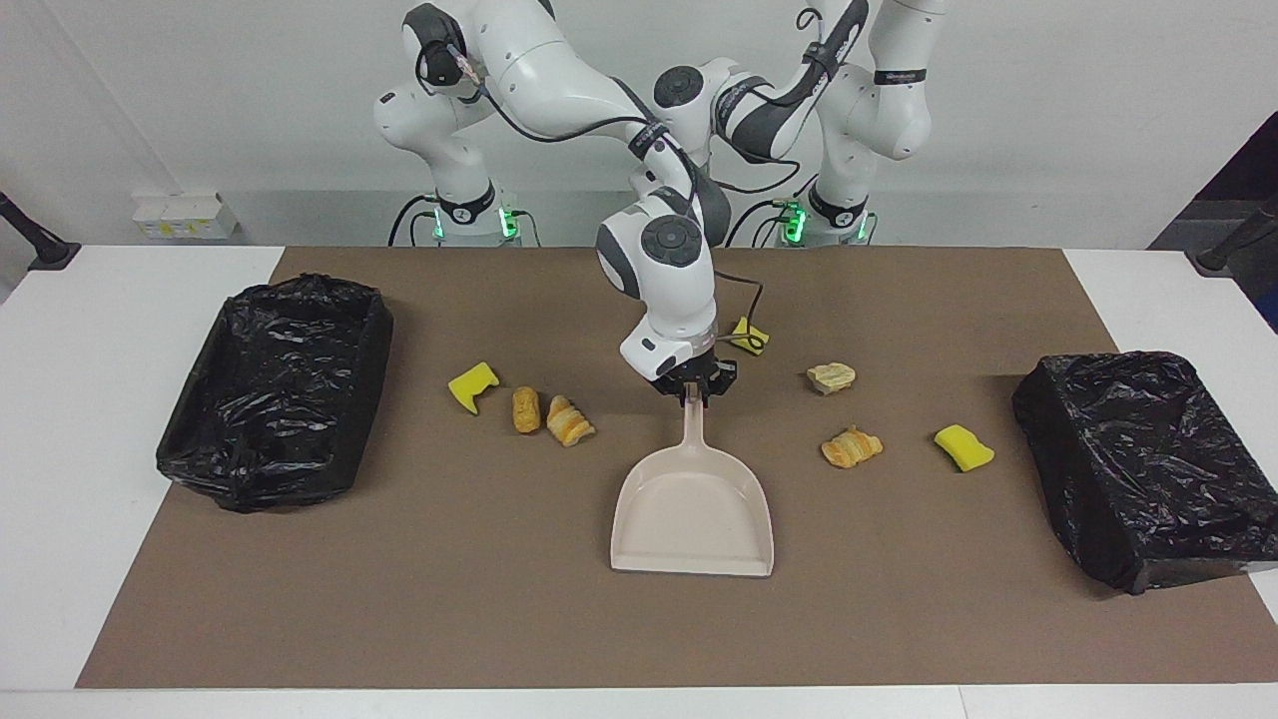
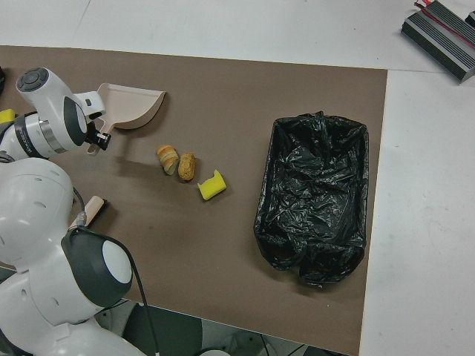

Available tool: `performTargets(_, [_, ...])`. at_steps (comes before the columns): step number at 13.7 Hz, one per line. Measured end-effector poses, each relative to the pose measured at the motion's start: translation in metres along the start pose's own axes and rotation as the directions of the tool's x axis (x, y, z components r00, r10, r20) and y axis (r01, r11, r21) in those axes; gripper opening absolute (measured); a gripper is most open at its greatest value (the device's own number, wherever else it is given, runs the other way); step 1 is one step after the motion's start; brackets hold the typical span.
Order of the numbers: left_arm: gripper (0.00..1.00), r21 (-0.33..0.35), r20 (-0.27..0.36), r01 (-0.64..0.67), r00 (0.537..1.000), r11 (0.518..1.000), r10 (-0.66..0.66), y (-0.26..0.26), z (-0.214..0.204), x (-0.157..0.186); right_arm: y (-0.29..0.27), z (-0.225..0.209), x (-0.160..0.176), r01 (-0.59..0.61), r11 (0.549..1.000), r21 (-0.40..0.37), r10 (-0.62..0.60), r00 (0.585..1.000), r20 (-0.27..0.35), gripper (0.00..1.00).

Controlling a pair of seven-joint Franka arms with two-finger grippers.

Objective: Sweep and dump trash in bin

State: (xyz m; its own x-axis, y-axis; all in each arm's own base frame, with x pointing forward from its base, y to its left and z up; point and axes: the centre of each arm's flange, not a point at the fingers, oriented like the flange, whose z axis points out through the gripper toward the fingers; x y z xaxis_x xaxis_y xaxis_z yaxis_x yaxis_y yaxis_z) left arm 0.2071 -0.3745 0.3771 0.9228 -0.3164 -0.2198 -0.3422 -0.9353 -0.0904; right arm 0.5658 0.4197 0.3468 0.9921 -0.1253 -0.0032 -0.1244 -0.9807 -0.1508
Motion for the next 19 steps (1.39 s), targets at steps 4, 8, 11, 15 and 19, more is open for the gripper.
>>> performTargets(4, [0.27, 0.11, 0.083, 0.027, 0.996, 0.994, -0.037, -0.033, -0.012, -0.016, 0.004, -0.007, 0.0, 0.023, 0.999, -0.04, -0.023, 1.0, -0.008, 0.32])
performTargets(8, [0.27, 0.183, 0.089, 0.139, 0.984, 0.973, -0.157, -0.09, -0.02, 0.003, 0.015, -0.074, -0.009, 0.159, 0.981, -0.116, -0.16, 0.987, 0.001, 0.32])
performTargets(11, [0.27, 0.195, 0.061, 0.234, 0.966, 0.952, -0.25, -0.132, -0.024, 0.027, 0.054, -0.142, -0.02, 0.37, 0.918, -0.14, -0.352, 0.926, 0.135, 0.32])
performTargets(15, [0.27, 0.099, 0.002, 0.343, 0.939, 0.934, -0.345, -0.22, -0.057, 0.069, 0.096, -0.175, -0.021, 0.651, 0.756, -0.074, -0.614, 0.743, 0.265, 0.32])
performTargets(19, [0.27, -0.007, -0.072, 0.408, 0.911, 0.913, -0.407, -0.335, -0.069, 0.096, 0.151, -0.156, 0.005, 0.902, 0.422, 0.091, -0.874, 0.378, 0.306, 0.32])
